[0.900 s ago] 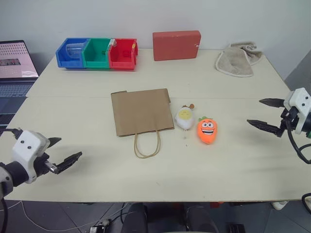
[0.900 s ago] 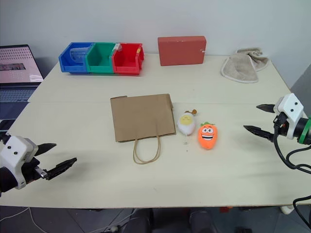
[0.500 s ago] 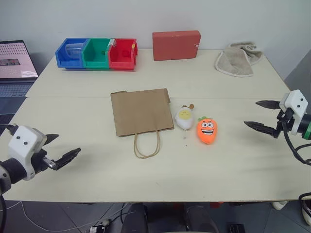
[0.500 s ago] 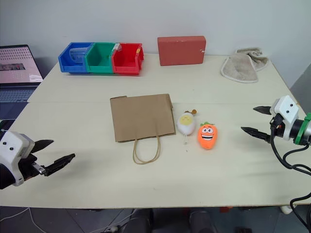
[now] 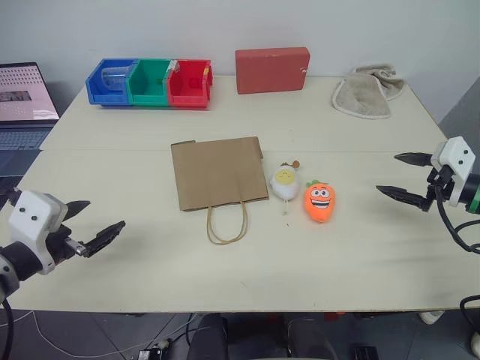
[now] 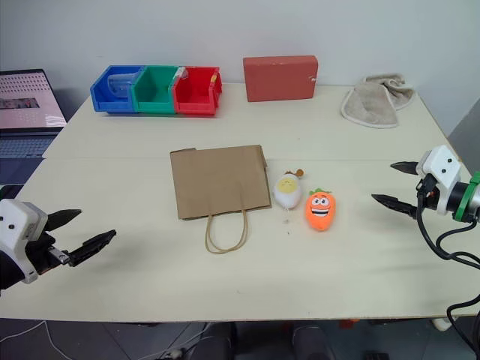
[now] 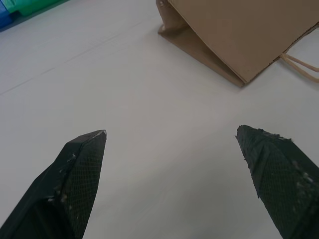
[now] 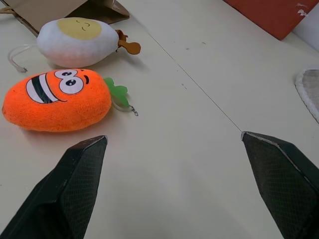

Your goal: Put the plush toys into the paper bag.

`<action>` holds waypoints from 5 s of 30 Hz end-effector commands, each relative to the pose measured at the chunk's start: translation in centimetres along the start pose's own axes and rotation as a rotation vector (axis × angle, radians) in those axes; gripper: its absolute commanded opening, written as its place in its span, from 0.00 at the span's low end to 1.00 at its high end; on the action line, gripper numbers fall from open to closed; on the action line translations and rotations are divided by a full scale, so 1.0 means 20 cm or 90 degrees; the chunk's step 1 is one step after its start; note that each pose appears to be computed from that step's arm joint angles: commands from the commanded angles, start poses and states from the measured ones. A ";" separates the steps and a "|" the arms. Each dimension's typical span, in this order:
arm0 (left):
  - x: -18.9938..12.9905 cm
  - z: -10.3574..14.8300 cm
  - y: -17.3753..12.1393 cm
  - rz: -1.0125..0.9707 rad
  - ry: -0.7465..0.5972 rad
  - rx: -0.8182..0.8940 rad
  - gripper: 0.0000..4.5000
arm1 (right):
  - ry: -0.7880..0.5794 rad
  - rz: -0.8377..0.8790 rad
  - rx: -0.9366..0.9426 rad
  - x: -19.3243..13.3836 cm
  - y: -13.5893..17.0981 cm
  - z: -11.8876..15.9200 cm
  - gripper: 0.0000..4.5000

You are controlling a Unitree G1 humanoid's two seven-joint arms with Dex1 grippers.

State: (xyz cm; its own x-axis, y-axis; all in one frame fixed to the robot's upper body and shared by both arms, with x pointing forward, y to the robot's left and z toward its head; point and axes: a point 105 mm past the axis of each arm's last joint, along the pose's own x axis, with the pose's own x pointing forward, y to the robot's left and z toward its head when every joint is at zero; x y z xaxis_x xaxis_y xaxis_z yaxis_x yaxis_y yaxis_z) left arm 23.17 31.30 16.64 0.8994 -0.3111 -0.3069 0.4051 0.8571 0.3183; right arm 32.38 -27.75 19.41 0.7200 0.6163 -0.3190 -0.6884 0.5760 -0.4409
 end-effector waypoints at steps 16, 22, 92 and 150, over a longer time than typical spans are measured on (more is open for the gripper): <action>0.11 0.03 -0.43 -0.328 0.033 0.181 0.99 | -0.100 0.195 -0.045 0.09 0.31 0.34 1.00; 0.21 0.03 -0.53 -0.415 0.004 0.235 0.99 | -0.144 0.313 -0.055 0.14 0.57 0.48 1.00; 0.58 0.07 -0.62 -0.448 -0.221 0.453 0.99 | -0.188 0.378 -0.026 0.15 0.81 0.60 1.00; 0.48 0.17 -0.78 -0.584 -0.161 0.280 0.48 | -0.173 0.384 -0.022 0.16 0.83 0.57 1.00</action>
State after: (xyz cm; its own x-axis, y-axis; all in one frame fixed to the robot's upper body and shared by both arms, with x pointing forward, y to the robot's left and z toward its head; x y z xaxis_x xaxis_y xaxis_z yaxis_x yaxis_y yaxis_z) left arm 26.42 13.98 10.89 0.2042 -0.8806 -0.4277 0.9464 0.0659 0.3161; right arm 22.79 -10.26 20.12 0.1730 0.9393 -0.2962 -0.9637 0.0993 -0.2479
